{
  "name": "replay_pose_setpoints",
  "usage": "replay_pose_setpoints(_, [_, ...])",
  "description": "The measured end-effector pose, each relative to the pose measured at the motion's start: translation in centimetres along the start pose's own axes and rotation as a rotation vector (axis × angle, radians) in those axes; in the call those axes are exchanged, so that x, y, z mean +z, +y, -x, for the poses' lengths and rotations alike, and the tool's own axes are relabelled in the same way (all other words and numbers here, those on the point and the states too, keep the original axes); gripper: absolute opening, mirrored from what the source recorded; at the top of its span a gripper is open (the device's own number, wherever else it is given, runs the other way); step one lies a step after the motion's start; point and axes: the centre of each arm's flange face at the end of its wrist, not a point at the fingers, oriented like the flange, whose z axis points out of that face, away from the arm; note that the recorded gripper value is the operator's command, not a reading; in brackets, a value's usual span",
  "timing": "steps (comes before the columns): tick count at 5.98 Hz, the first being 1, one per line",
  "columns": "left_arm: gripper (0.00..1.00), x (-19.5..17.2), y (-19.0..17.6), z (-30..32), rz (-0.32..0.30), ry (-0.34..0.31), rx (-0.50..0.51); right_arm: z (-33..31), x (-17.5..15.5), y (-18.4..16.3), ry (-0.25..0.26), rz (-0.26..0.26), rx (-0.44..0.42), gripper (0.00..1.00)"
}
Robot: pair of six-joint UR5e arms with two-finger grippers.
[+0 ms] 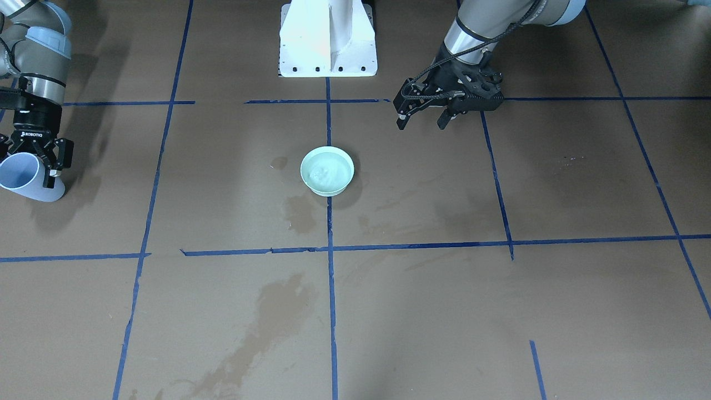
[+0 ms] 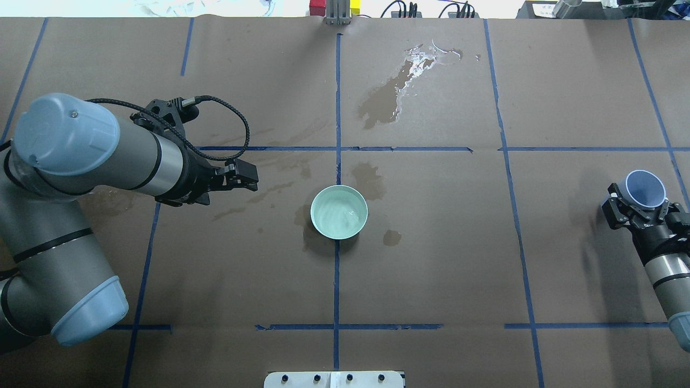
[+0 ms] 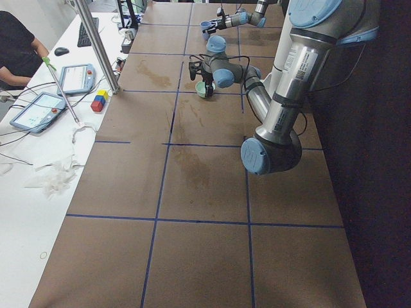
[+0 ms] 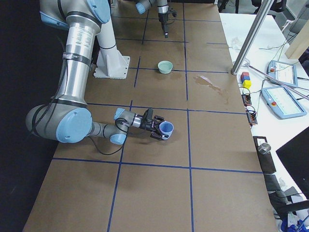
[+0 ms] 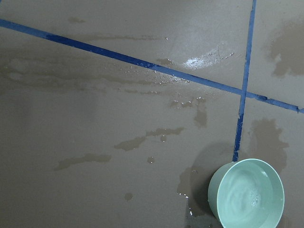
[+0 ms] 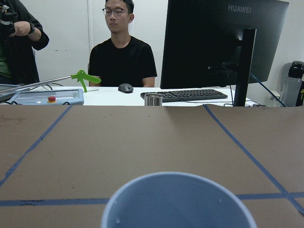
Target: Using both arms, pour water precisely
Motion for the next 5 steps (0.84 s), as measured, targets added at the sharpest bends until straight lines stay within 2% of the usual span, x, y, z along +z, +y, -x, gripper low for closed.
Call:
replay_pose_setpoints(3, [1.00, -0.04, 0.00, 0.04, -0.001, 0.000, -0.002, 1.42, 0.40, 0.35, -0.006, -0.017, 0.010, 0.21])
replay_pose_setpoints(5, [1.00, -0.20, 0.05, 0.01, -0.001, 0.002, 0.000, 1.28, 0.52, 0.57, -0.004, -0.015, 0.004, 0.26])
